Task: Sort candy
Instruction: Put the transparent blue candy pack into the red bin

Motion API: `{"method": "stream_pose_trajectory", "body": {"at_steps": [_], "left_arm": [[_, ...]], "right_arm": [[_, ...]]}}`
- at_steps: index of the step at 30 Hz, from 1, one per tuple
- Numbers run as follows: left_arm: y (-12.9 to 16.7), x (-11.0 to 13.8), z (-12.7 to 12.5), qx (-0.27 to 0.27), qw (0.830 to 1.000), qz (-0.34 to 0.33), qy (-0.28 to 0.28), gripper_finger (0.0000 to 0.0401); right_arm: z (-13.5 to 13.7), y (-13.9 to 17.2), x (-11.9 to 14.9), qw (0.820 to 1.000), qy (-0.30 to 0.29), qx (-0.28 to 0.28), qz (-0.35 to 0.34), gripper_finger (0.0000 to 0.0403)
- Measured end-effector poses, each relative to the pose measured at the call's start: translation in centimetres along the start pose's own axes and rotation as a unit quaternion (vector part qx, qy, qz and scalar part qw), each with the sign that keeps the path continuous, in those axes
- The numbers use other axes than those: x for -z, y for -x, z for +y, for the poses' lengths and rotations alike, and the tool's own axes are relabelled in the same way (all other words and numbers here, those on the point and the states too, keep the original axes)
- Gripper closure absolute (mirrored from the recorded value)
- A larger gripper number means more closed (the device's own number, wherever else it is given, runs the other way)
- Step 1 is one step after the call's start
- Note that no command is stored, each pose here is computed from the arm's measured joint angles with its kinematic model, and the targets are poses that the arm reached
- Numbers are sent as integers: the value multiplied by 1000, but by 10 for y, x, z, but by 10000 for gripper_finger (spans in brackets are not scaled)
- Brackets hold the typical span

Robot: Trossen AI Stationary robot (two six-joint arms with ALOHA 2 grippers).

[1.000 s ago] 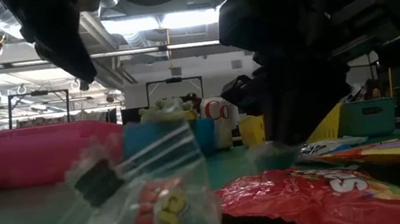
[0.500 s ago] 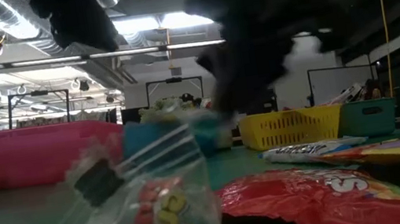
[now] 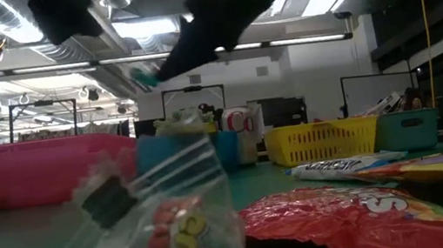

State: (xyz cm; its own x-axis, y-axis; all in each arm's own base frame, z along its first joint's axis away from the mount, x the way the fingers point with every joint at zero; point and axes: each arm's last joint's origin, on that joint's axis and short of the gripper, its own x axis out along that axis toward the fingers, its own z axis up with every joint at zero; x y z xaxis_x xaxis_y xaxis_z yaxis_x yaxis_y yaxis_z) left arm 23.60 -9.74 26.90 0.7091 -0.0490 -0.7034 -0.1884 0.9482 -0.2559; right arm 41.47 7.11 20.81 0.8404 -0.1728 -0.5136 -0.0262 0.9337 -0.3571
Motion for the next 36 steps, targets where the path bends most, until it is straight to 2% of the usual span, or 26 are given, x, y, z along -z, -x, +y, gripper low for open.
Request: {"method": "stream_pose_trajectory", "body": {"at_steps": [6, 12, 19, 29, 32, 36], "left_arm": [[5, 4, -6, 14, 1000, 0, -9, 241], [5, 5, -8, 17, 1000, 0, -12, 241], [5, 5, -8, 14, 1000, -1, -14, 241], [6, 5, -8, 11, 1000, -4, -14, 241], [6, 6, -9, 12, 1000, -4, -15, 241], [6, 6, -9, 12, 1000, -4, -15, 241]], "right_arm": [[-26, -26, 2, 996, -43, -12, -81, 401], [-29, -55, 15, 987, -59, -22, -145, 398], [-24, -73, 24, 985, -61, -21, -159, 398], [-23, -86, 13, 983, -63, -19, -169, 396], [-23, -87, 12, 985, -61, -21, -162, 378], [-23, -88, 12, 987, -58, -25, -145, 329]]}}
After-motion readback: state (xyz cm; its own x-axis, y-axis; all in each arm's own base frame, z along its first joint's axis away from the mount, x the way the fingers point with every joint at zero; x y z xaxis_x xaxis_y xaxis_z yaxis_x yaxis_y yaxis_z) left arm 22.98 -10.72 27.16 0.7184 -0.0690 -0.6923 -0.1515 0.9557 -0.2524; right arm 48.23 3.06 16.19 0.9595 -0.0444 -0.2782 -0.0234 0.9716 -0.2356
